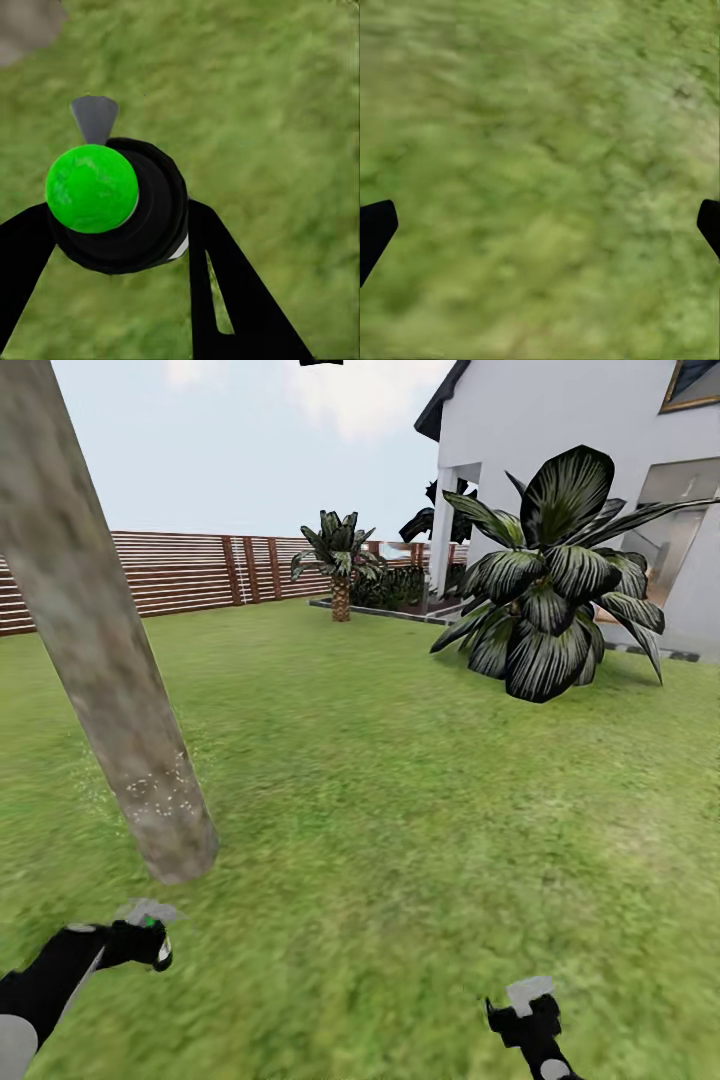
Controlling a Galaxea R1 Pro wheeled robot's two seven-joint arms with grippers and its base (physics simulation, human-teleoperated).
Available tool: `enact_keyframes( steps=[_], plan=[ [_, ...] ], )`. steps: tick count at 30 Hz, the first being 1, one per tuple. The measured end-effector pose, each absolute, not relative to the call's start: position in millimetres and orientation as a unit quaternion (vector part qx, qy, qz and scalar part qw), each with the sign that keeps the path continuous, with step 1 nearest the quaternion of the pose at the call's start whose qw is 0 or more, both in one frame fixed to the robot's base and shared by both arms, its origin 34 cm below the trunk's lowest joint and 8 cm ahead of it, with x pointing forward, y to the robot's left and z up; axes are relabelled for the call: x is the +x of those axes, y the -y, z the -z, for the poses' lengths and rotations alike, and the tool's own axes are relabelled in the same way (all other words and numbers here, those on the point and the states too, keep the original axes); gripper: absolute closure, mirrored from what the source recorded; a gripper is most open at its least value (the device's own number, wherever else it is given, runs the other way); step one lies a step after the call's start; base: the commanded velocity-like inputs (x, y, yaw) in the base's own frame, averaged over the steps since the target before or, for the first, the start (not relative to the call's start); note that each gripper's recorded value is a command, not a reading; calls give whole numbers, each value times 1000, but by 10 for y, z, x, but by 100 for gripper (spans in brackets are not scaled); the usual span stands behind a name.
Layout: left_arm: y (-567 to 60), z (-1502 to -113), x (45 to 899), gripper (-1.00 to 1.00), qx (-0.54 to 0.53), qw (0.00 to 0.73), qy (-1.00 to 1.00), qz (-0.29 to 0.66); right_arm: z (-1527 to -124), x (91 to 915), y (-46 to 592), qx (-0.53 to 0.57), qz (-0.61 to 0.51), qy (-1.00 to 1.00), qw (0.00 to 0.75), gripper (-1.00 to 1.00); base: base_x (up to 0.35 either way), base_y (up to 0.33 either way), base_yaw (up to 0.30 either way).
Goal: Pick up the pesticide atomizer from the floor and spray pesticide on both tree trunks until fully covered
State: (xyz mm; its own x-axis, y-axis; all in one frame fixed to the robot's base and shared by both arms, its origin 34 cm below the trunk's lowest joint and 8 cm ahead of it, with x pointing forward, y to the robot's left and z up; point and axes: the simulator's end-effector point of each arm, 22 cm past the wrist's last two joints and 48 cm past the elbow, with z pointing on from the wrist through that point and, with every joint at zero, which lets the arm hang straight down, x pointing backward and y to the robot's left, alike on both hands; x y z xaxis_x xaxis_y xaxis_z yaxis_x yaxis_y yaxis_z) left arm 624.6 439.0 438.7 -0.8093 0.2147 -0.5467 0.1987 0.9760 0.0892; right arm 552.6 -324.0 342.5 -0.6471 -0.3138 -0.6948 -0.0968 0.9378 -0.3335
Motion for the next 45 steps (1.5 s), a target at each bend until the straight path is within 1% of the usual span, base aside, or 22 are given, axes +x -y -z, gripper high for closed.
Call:
enact_keyframes(
  steps=[1,5,7,9,12,17,18,21,24,28,33,39,45],
  plan=[
    [-4165,-4357,6227,100,159,287,-944,9,-3427,5580,3043,-168,107,-891,407,-100,0,0,0],
    [-3707,-4362,6147,100,256,287,-920,71,-3750,5971,2522,-283,13,-851,442,-100,0,0,0],
    [-3506,-4349,5986,100,300,261,-911,113,-3934,6002,2265,-368,-56,-820,435,-100,0,0,0],
    [-3358,-4356,5854,100,338,236,-900,141,-4043,5933,2127,-423,-101,-797,419,-100,0,0,0],
    [-3129,-4327,5633,100,406,196,-877,169,-4140,5858,2038,-460,-139,-787,387,-100,0,0,0],
    [-2942,-4318,5616,100,428,197,-864,179,-4241,5789,1840,-484,-174,-772,374,-100,0,0,0],
    [-2838,-4305,5606,100,431,197,-861,186,-4291,5762,1743,-493,-188,-763,372,100,0,0,0],
    [-2433,-4224,5505,100,466,182,-842,201,-4409,5776,1584,-507,-203,-748,377,100,0,0,0],
    [-2198,-4176,5424,100,493,170,-828,208,-4515,5845,1528,-516,-205,-738,384,100,0,0,0],
    [-1852,-4161,5356,100,514,167,-811,223,-4688,5818,1065,-532,-237,-711,394,100,0,0,0],
    [-1629,-4178,5327,100,530,169,-798,231,-4786,5749,640,-548,-258,-689,397,100,0,0,0],
    [-1166,-4193,5232,100,557,169,-775,247,-4846,5680,418,-552,-277,-678,398,100,0,0,0],
    [-1031,-4285,5321,100,564,187,-767,244,-4930,5633,169,-552,-295,-667,404,100,0,0,0]
  ],
)
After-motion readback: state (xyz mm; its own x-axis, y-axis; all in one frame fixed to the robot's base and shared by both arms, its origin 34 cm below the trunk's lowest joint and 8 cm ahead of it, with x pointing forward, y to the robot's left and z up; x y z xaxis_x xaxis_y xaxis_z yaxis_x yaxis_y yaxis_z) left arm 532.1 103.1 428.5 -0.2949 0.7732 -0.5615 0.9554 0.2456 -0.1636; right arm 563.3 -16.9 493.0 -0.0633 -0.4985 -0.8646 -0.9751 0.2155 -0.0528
